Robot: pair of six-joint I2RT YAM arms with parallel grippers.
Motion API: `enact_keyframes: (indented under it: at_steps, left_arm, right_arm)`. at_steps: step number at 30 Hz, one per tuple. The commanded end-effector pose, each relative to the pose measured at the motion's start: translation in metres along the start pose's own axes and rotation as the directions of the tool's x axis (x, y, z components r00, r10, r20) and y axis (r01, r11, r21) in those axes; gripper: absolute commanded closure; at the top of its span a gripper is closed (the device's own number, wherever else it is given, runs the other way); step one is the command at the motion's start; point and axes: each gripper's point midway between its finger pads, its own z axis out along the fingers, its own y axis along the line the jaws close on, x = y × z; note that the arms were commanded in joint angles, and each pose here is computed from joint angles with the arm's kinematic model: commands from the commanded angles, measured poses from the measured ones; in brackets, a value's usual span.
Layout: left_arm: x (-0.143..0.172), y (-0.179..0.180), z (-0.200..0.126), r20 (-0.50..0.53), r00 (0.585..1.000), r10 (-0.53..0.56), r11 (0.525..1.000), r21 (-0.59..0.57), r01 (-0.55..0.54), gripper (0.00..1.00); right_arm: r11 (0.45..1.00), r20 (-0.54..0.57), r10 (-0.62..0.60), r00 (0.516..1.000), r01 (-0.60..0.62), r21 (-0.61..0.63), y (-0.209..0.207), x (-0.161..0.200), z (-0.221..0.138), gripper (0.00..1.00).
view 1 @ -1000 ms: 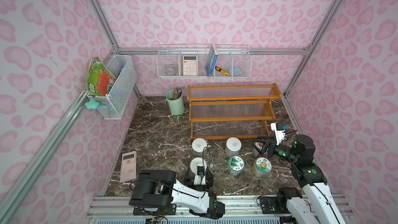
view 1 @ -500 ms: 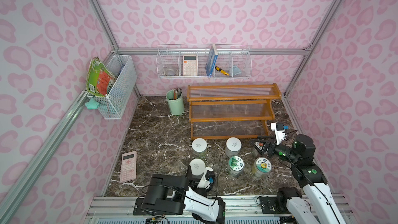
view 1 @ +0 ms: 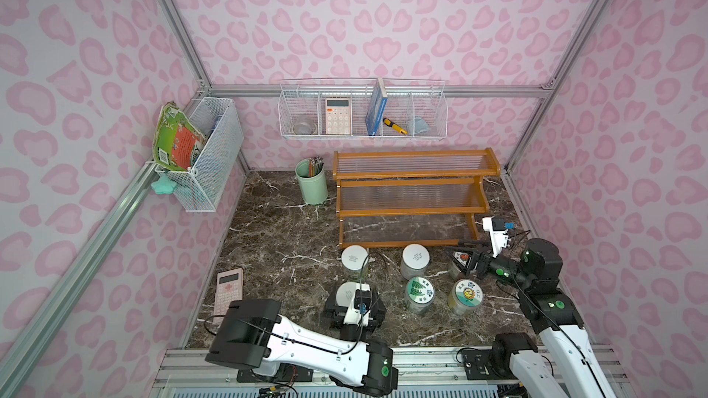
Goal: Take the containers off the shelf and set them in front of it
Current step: Place the container at the center of the board, then reset both arms
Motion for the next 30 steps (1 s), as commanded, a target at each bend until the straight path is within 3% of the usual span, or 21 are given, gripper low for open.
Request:
enact_keyframes:
  at_steps: [1,9,17,20,23,27,30]
  left_arm:
    - [-0.037,0.03,0.001,0.038,0.999,-0.004,1.0,-0.018,0.005,0.01]
    - [-0.089,0.081,0.011,0.046,0.999,0.025,0.998,-0.065,-0.022,0.01]
    - [-0.108,0.124,0.022,0.008,0.998,0.054,0.989,-0.141,-0.053,0.01]
    - [-0.106,0.115,0.035,-0.046,0.997,0.056,0.992,-0.108,-0.06,0.01]
    - [-0.109,0.102,0.049,-0.027,1.0,0.015,1.0,0.025,-0.014,0.01]
    - [-0.111,0.113,0.059,-0.071,0.996,0.046,0.999,-0.022,-0.048,0.01]
    - [-0.112,0.102,0.074,-0.088,0.992,0.092,0.995,-0.027,-0.095,0.01]
  right_arm:
    - [0.999,0.027,-0.033,0.999,0.033,0.006,0.002,-0.009,-0.001,0.01]
    - [0.997,0.047,-0.069,0.996,0.068,0.034,0.001,-0.025,-0.001,0.01]
    - [0.983,0.058,-0.129,0.99,0.12,0.138,-0.016,-0.049,-0.003,0.01]
    - [0.97,0.057,-0.154,0.986,0.139,0.201,-0.026,-0.058,-0.005,0.01]
    - [0.958,0.064,-0.169,0.984,0.148,0.247,-0.034,-0.064,-0.008,0.01]
    - [0.941,0.071,-0.187,0.98,0.158,0.299,-0.043,-0.07,-0.012,0.01]
    - [0.918,0.072,-0.204,0.976,0.165,0.359,-0.054,-0.073,-0.016,0.01]
